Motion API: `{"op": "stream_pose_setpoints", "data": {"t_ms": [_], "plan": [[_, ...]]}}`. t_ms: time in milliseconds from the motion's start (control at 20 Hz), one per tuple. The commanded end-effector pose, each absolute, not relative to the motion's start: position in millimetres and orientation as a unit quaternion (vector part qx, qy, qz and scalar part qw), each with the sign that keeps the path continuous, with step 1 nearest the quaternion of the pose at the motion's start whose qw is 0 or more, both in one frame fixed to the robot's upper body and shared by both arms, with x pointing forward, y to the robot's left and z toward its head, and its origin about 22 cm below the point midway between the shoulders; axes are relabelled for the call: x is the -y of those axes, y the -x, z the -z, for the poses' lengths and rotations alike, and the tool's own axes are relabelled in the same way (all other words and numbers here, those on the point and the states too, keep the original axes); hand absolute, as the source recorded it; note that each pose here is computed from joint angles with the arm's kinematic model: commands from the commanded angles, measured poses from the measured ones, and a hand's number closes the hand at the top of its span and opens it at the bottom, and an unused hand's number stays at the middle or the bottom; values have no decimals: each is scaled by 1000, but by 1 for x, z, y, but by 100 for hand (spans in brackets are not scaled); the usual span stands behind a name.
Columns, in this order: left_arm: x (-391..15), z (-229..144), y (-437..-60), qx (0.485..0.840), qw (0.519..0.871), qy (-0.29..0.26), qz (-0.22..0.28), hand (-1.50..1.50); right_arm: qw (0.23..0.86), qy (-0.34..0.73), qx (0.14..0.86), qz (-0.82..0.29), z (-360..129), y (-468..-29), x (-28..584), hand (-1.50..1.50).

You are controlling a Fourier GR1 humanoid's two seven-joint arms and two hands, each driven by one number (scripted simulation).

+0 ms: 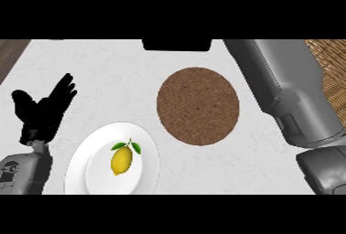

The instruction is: Pick the croissant from the placemat and place it in the basket

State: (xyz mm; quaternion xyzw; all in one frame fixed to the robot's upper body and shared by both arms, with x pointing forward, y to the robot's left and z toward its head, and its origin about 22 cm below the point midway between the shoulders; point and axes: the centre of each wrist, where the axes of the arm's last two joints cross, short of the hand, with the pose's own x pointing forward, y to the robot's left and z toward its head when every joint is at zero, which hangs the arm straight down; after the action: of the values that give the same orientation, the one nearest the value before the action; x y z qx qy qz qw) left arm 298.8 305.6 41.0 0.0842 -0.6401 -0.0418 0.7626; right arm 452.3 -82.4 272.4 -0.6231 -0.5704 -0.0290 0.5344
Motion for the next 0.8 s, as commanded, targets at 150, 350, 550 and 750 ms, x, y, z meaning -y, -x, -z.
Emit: {"op": "stream_pose_setpoints", "data": {"t_ms": [150,350,550,750], "plan": [[-312,-43,-299,640,763,-85,31,0,554,677,476,88,-284,-465,133,150],[-308,-29,-295,636,766,-86,35,0,563,679,462,95,-278,-465,146,150],[-316,-32,-295,635,766,-92,24,0,570,680,452,92,-247,-465,181,150],[-335,-22,-291,628,771,-98,30,0,561,689,451,81,-234,-456,206,150]]}}
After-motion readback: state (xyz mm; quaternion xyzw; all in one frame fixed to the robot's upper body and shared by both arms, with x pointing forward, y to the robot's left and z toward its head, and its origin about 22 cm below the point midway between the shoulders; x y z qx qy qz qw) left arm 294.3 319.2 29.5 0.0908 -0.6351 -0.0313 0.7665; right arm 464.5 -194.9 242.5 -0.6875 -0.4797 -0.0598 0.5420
